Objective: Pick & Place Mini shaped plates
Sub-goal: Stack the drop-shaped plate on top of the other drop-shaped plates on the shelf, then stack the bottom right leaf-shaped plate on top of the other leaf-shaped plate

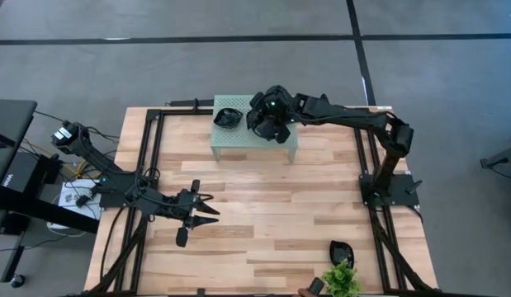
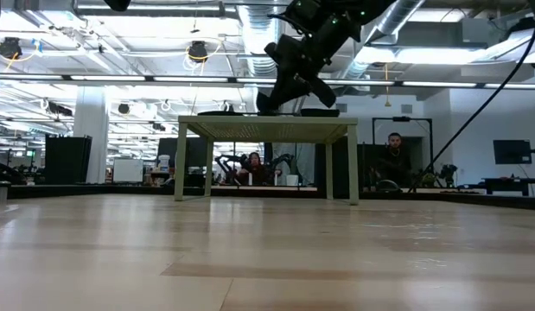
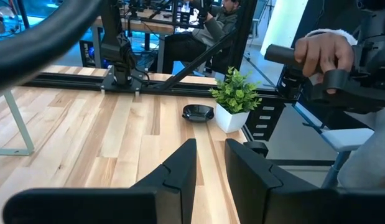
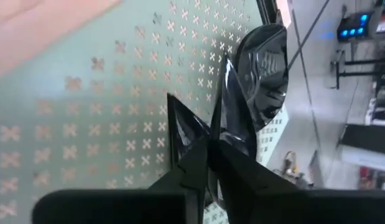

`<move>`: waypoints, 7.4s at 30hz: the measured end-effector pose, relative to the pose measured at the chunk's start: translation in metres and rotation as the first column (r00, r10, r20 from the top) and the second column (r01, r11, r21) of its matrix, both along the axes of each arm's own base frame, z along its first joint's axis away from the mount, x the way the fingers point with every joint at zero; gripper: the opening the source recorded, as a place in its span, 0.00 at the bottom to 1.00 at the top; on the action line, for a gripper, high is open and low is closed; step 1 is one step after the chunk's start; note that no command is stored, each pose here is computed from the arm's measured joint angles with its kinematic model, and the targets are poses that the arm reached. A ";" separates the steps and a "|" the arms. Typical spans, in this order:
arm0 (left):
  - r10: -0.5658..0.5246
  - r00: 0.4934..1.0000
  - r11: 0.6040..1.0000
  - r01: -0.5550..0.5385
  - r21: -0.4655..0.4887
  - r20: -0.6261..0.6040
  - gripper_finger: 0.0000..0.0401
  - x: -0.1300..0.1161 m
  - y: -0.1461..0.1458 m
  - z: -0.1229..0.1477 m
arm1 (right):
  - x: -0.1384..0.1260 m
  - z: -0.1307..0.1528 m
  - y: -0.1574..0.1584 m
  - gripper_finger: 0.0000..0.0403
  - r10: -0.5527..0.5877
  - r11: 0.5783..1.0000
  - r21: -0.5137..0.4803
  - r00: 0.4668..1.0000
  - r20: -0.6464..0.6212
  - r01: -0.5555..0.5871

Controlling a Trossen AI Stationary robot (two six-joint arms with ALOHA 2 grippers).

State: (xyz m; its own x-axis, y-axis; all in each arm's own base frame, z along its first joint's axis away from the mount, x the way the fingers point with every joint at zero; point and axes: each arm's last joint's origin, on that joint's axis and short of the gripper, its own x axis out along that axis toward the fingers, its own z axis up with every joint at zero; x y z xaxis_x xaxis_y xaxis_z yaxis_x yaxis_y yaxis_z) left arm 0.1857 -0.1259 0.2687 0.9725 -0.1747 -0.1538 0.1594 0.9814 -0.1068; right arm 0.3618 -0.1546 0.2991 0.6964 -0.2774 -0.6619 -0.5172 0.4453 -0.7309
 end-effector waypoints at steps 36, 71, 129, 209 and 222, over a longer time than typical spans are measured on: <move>0.000 1.000 1.000 0.000 -0.002 0.002 0.21 0.000 0.000 0.000 | -0.038 0.067 0.141 0.16 -0.007 0.948 0.317 0.994 0.107 -0.028; 0.001 1.000 1.000 0.000 -0.010 0.008 0.21 0.000 0.000 0.001 | -0.192 -0.041 0.274 0.14 -0.588 0.160 0.569 0.541 -0.601 0.806; 0.001 1.000 1.000 -0.001 -0.003 -0.002 0.21 -0.001 0.001 -0.009 | -0.137 -0.135 0.296 0.14 -0.515 0.425 0.258 0.466 -0.719 0.868; -0.196 0.980 0.977 0.195 0.083 0.008 0.21 0.126 0.004 -0.038 | -0.150 0.012 0.250 0.08 -0.618 0.526 0.439 0.682 -0.391 0.728; -0.287 0.955 0.955 0.292 0.050 -0.079 0.21 0.166 0.013 -0.057 | -0.220 -0.109 0.254 0.01 -0.563 0.099 0.637 0.571 -0.597 0.764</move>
